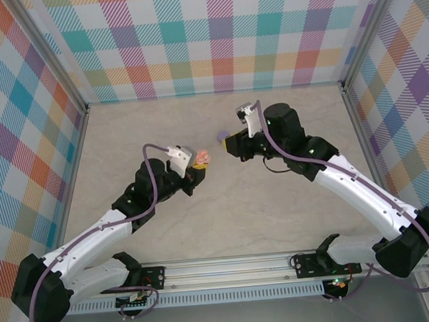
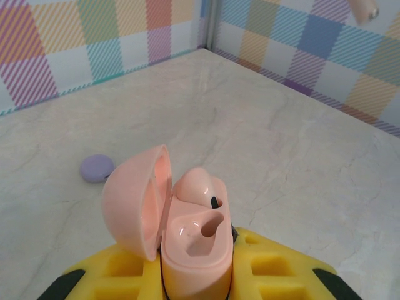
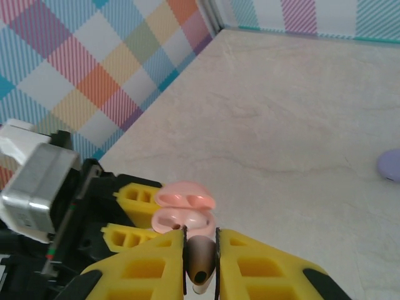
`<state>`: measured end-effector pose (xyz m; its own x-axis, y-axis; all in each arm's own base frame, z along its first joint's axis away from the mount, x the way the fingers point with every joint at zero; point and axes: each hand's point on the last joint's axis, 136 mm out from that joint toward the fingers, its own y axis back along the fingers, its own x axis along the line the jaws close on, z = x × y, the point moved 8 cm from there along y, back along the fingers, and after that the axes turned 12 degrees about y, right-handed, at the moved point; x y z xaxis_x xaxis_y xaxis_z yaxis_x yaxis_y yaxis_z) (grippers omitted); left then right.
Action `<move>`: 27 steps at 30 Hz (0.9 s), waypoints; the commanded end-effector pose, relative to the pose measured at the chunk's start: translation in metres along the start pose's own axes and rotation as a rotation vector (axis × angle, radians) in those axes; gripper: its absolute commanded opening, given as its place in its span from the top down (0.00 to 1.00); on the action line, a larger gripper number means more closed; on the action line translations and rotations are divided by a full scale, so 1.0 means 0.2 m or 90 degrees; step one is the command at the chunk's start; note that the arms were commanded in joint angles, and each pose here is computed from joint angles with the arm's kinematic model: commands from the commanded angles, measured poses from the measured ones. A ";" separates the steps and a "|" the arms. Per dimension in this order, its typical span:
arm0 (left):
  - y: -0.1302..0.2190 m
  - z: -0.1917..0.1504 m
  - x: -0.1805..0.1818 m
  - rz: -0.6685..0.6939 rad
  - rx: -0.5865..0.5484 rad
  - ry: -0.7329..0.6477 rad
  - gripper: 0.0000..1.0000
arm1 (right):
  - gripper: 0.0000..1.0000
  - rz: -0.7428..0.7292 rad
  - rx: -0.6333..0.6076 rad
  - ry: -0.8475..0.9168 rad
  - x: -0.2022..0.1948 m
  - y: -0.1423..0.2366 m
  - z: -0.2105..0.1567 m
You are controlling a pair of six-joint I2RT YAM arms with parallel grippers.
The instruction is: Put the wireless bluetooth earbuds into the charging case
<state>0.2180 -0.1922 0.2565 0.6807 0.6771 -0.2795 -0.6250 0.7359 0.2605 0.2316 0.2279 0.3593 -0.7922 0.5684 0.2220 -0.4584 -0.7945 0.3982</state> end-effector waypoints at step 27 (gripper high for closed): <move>0.05 0.29 -0.24 -0.246 -0.121 -0.033 0.93 | 0.82 0.128 -0.070 0.100 0.19 0.01 0.13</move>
<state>0.2075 -0.2130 0.3043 0.8606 0.4222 -0.2847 -0.4322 0.9013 0.0301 0.2124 0.2500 0.3728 -0.9012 0.3881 0.1928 -0.3191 -0.8954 0.3106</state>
